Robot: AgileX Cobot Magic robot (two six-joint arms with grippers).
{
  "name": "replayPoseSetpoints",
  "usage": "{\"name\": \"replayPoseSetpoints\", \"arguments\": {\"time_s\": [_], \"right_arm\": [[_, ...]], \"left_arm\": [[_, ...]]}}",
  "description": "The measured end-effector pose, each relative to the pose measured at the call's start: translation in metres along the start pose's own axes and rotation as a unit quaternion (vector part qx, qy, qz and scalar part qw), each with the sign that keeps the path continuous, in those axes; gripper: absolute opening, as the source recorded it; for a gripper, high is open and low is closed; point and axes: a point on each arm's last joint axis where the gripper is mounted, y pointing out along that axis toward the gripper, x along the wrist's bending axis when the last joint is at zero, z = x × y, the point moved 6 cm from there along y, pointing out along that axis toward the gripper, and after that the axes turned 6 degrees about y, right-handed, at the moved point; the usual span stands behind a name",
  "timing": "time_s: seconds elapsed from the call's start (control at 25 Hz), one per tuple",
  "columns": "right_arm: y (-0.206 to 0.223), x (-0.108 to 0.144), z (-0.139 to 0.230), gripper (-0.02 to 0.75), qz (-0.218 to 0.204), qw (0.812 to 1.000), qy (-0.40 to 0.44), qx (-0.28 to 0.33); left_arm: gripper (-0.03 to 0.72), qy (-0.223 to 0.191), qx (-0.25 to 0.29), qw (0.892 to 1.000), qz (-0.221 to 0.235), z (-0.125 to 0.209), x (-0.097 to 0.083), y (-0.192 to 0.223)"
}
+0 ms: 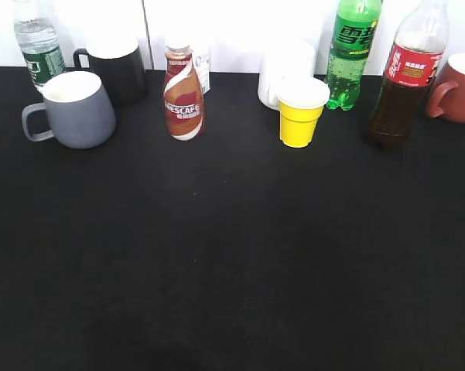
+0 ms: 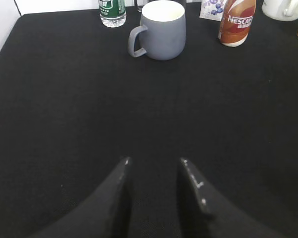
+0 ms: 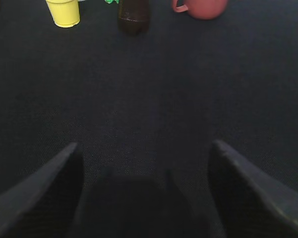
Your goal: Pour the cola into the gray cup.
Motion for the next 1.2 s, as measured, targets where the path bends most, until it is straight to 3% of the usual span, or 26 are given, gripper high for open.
{"name": "replayPoseSetpoints", "arguments": {"time_s": [0.08, 0.12, 0.24, 0.28, 0.4, 0.44, 0.48, 0.6, 0.64, 0.8, 0.96, 1.08, 1.2], "right_arm": [[0.000, 0.000, 0.000, 0.591, 0.000, 1.000, 0.000, 0.000], [0.000, 0.000, 0.000, 0.591, 0.000, 1.000, 0.000, 0.000], [0.000, 0.000, 0.000, 0.591, 0.000, 1.000, 0.000, 0.000], [0.000, 0.000, 0.000, 0.591, 0.000, 1.000, 0.000, 0.000], [0.000, 0.000, 0.000, 0.591, 0.000, 1.000, 0.000, 0.000], [0.000, 0.000, 0.000, 0.591, 0.000, 1.000, 0.000, 0.000], [0.000, 0.000, 0.000, 0.591, 0.000, 1.000, 0.000, 0.000], [0.000, 0.000, 0.000, 0.591, 0.000, 1.000, 0.000, 0.000], [0.000, 0.000, 0.000, 0.591, 0.000, 1.000, 0.000, 0.000], [0.000, 0.000, 0.000, 0.591, 0.000, 1.000, 0.000, 0.000], [0.000, 0.000, 0.000, 0.591, 0.000, 1.000, 0.000, 0.000], [0.000, 0.000, 0.000, 0.591, 0.000, 1.000, 0.000, 0.000], [0.000, 0.000, 0.000, 0.591, 0.000, 1.000, 0.000, 0.000]], "left_arm": [[0.239, 0.000, 0.000, 1.000, 0.000, 0.000, 0.000, 0.000], [0.282, 0.000, 0.000, 1.000, 0.000, 0.000, 0.000, 0.000], [0.549, 0.000, 0.000, 1.000, 0.000, 0.000, 0.000, 0.000], [0.580, 0.000, 0.000, 1.000, 0.000, 0.000, 0.000, 0.000], [0.557, 0.000, -0.002, 1.000, 0.000, -0.001, 0.000, 0.000], [0.553, 0.001, -0.025, 1.000, -0.004, -0.009, 0.001, -0.004], [0.549, 0.001, -0.086, 0.996, -0.013, -0.029, 0.004, -0.010], [0.494, 0.001, -0.270, 0.962, -0.041, -0.084, 0.012, -0.033], [0.475, 0.000, -0.293, 0.955, -0.045, -0.095, 0.014, -0.033], [0.458, -0.005, -0.290, 0.955, -0.059, -0.126, 0.027, 0.039], [0.441, 0.019, -0.295, 0.953, -0.072, -0.150, 0.036, 0.116], [0.440, 0.019, -0.259, 0.963, -0.068, -0.140, 0.038, 0.170], [0.418, 0.029, -0.249, 0.966, -0.064, -0.114, 0.036, 0.208]]}}
